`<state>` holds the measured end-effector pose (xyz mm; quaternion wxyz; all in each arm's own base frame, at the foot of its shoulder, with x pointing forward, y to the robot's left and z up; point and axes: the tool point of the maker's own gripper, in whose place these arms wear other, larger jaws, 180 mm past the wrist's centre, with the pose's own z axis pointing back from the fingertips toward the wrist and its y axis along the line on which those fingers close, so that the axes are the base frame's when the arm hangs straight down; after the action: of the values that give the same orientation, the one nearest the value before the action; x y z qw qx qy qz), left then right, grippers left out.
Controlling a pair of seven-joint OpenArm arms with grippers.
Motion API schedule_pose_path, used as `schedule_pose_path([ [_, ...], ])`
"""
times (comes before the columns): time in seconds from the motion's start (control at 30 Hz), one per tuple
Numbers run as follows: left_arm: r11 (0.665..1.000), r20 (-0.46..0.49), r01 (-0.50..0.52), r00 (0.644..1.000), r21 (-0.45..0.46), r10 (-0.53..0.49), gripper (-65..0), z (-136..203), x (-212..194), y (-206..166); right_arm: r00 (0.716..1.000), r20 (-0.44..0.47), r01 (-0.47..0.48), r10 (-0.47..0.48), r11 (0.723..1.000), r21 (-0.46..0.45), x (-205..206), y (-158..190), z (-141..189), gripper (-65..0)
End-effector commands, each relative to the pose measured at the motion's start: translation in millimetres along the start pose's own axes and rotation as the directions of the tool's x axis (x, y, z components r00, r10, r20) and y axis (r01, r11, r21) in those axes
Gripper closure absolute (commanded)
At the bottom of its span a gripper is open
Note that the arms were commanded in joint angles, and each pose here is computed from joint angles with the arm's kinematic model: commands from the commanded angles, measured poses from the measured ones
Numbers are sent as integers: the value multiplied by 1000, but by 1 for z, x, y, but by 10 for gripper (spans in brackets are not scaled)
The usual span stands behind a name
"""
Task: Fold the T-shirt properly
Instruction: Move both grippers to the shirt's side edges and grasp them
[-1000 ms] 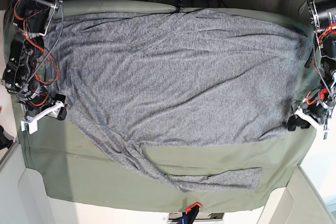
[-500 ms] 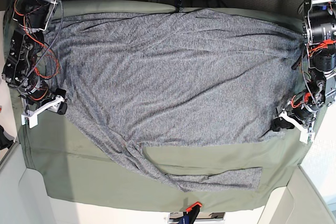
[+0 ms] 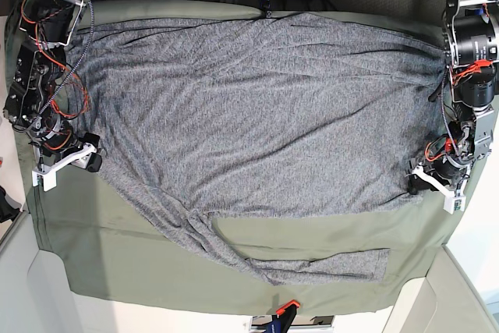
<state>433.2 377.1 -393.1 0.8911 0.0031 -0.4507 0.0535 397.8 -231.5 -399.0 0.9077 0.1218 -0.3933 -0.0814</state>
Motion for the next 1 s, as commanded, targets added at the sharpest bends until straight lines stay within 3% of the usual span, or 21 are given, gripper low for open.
schedule_pose_path([
  [0.0,1000,35,-1,999,5,1,-399,1,20,3,998,62,-11,10,1000,8,24,1,4,-326],
  [0.27,996,-23,0,1000,-89,-2,-398,-3,3,-23,998,61,-3,0,999,45,24,8,4,-326],
  [0.4,980,-18,-14,1000,-197,10,-396,-1,3,-45,998,59,0,-4,998,69,23,13,4,-326],
  [0.57,977,-31,-11,1000,-215,4,-392,-1,1,-50,998,59,0,-5,998,70,23,14,3,-325],
  [0.63,977,-41,-11,999,-215,2,-338,-1,-1,-50,998,57,-2,-2,998,68,23,14,3,-325],
  [0.73,977,-44,-10,999,-215,1,-202,-1,-2,-49,998,69,-2,-3,998,68,25,14,3,-321],
  [0.8,977,-41,-10,999,-214,1,-143,-1,-1,-49,997,80,-2,-3,998,67,27,14,3,-234],
  [0.9,971,-20,4,1000,-240,-9,-28,2,4,-49,995,103,-17,12,998,53,31,11,4,-45],
  [0.93,969,-4,9,1000,-247,-10,0,4,7,-48,993,116,-26,20,998,50,34,11,4,0],
  [0.97,971,17,12,1000,-239,-8,0,5,12,-44,991,129,-40,33,998,54,36,12,4,0],
])
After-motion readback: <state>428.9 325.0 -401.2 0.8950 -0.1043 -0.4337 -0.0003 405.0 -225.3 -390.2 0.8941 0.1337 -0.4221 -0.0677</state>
